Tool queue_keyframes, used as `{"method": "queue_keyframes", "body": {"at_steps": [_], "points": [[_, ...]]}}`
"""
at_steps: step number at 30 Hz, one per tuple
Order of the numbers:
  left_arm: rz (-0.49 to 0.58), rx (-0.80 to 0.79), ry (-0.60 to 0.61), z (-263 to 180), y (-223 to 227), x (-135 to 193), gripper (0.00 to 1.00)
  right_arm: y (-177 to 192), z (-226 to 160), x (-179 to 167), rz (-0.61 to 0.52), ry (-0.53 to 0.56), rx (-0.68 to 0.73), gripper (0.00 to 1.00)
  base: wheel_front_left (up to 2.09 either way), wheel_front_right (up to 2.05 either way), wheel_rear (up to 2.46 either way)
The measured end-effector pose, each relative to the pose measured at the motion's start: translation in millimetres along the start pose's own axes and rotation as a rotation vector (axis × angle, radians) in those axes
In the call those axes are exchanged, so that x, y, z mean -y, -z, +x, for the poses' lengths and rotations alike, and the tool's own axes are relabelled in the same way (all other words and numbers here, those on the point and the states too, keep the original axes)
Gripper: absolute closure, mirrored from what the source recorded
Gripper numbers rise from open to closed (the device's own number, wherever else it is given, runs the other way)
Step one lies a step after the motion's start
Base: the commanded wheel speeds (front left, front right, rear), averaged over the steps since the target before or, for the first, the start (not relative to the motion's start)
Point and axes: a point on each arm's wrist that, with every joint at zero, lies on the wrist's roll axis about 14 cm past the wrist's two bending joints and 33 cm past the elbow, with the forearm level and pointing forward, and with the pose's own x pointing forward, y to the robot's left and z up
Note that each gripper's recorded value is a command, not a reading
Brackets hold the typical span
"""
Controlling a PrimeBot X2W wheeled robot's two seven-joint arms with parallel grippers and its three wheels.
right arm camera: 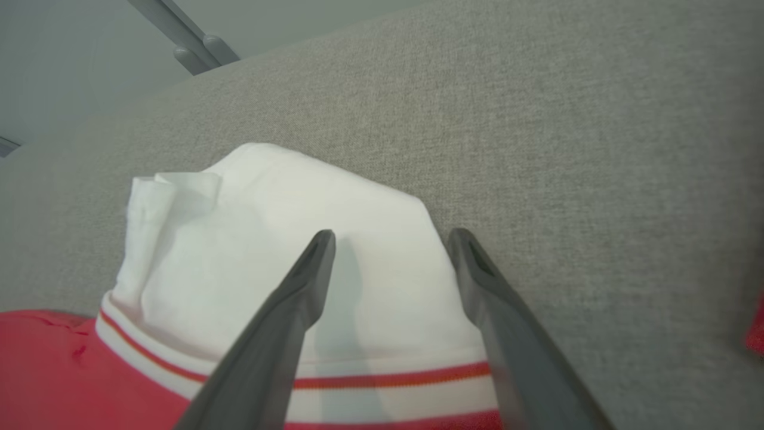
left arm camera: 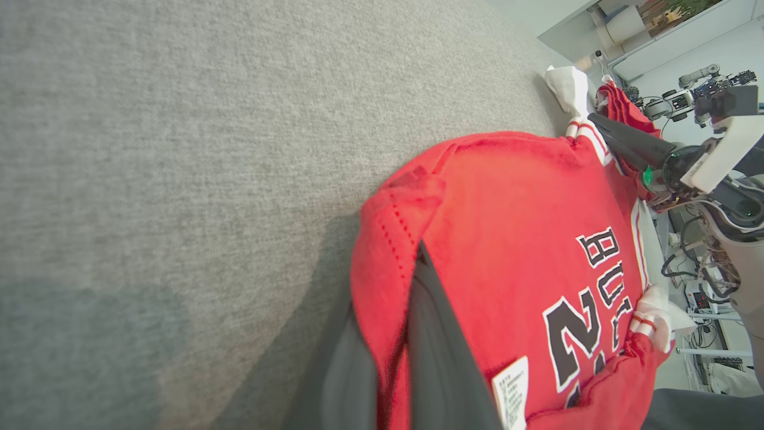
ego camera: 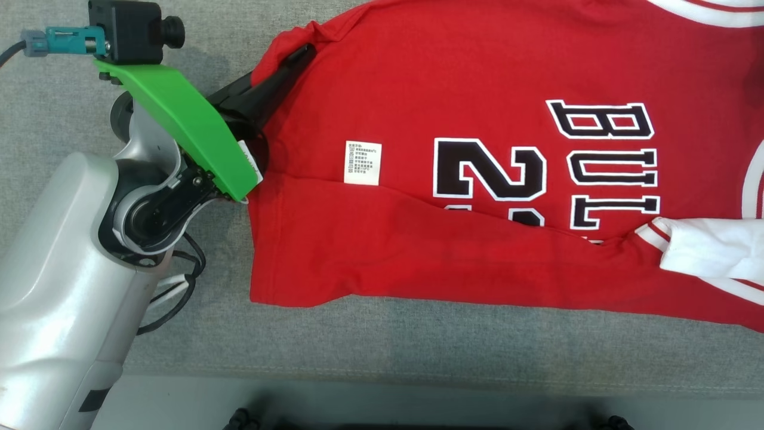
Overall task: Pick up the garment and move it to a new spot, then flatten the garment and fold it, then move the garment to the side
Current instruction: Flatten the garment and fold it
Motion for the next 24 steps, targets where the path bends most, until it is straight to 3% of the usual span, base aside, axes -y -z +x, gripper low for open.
{"method": "queue_keyframes", "body": {"at_steps": [4,5,8,9,15,24], "points": [[0.001,0.001,0.0,0,0,0,1.0,-1,3,-8,-0.001,-0.023,0.002,0.08,0.0,0.0,0.0],[0.002,0.003,0.001,0,0,0,1.0,0,4,-9,-0.001,-0.028,-0.001,0.4,0.0,0.0,0.0],[0.003,0.0,0.001,0,0,0,1.0,0,5,-11,-0.004,-0.037,-0.003,0.9,0.0,0.0,0.0],[0.003,0.001,0.0,0,0,0,1.0,-1,5,-12,-0.003,-0.038,-0.001,1.0,0.0,0.0,0.0],[0.002,0.006,0.002,0,0,0,1.0,-4,4,-15,-0.002,-0.055,0.021,1.0,0.0,0.0,0.0],[-0.008,0.052,-0.002,-5,-4,4,1.0,-29,-13,-36,0.047,-0.136,0.175,1.0,0.0,0.0,0.0]]}}
